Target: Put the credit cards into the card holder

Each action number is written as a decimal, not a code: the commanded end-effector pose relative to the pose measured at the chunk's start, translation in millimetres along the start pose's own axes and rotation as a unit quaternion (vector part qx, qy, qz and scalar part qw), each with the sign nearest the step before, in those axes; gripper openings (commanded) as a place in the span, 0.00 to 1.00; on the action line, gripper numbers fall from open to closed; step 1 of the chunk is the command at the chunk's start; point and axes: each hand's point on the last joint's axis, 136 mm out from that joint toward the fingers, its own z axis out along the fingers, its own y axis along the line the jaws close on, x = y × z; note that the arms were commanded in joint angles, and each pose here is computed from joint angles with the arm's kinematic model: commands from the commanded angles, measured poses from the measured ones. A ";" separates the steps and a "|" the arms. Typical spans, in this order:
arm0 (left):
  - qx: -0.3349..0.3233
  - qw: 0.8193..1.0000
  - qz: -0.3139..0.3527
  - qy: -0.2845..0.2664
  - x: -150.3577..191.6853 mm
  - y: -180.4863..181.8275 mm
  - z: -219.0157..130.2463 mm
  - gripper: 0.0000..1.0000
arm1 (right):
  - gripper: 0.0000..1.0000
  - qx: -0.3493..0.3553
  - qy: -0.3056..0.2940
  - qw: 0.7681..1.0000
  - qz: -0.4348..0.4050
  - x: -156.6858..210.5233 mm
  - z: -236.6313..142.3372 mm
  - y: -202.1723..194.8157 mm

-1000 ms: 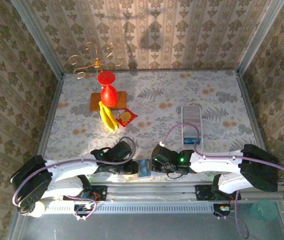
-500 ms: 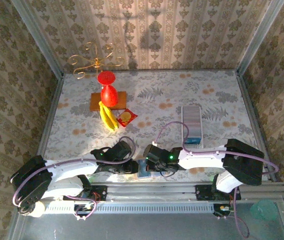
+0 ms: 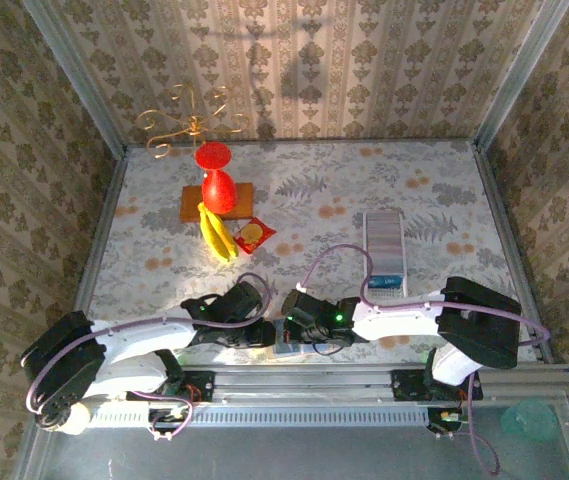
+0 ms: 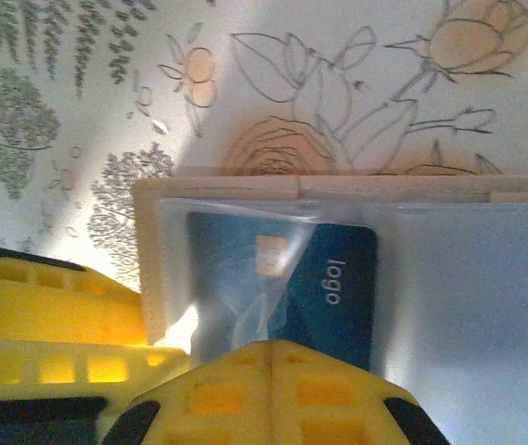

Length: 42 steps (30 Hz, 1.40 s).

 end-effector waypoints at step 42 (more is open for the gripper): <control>-0.009 0.999 -0.033 -0.013 5.6 20.1 -5.4 0.10 | 0.10 0.054 -0.043 0.997 0.017 -5.7 -28.0 -25.0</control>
